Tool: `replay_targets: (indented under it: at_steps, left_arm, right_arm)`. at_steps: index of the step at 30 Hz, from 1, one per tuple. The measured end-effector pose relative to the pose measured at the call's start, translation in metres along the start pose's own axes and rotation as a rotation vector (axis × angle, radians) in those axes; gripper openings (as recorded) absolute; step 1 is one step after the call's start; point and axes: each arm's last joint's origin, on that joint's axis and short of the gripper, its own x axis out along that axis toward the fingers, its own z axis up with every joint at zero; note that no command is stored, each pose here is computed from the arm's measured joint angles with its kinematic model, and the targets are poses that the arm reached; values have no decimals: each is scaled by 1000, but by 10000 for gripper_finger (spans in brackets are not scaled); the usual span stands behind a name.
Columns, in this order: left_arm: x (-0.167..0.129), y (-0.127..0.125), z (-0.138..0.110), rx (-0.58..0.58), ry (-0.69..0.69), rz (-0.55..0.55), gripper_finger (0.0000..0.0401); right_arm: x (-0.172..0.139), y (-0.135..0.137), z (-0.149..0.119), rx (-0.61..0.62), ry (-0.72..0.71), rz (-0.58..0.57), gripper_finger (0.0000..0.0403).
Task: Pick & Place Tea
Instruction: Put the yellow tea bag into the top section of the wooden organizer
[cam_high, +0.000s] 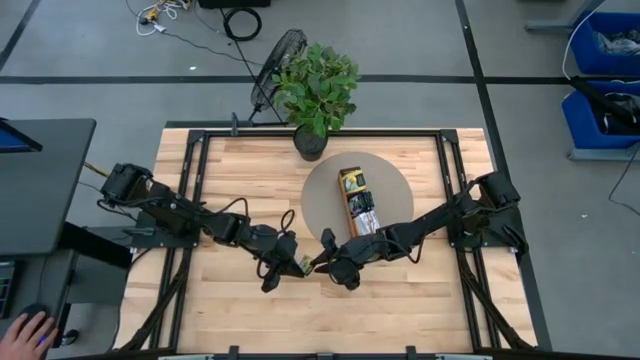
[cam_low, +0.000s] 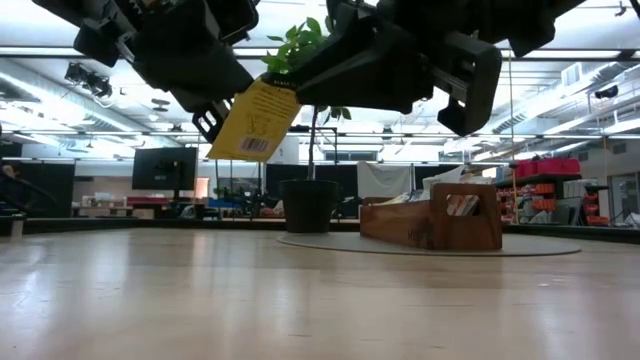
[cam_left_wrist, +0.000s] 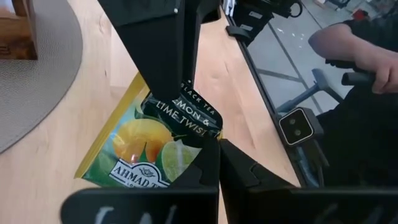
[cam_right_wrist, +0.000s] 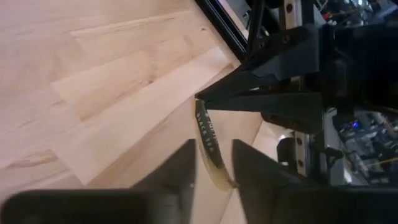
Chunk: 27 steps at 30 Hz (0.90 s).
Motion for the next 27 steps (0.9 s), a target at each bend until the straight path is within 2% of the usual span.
replay_targets:
  at_steps: [4, 6, 10, 16, 20, 24, 27]
  left_arm:
    - [0, 0, 1, 0, -5, -1, 1]
    - [0, 0, 2, 2, -16, -5, 2]
    - [0, -1, 4, 24, -55, 15, 7]
    - [0, 2, 1, 137, -24, 58, 53]
    - [-3, 4, 0, 193, -35, 178, 70]
    - [-7, 3, -2, 261, -33, 322, 67]
    - [-8, -1, -3, 324, -39, 383, 60]
  right_arm:
    - [0, 0, -1, 17, 6, 4, 37]
    - [0, 0, -1, 19, 10, 7, 11]
    - [1, -2, 1, 104, 36, 19, 8]
    - [1, -12, 9, 256, 179, 66, 3]
    - [-5, -17, 13, 347, 199, 63, 2]
    - [-16, -24, 10, 494, 234, 40, 1]
    - [-24, -26, 7, 594, 249, 34, 1]
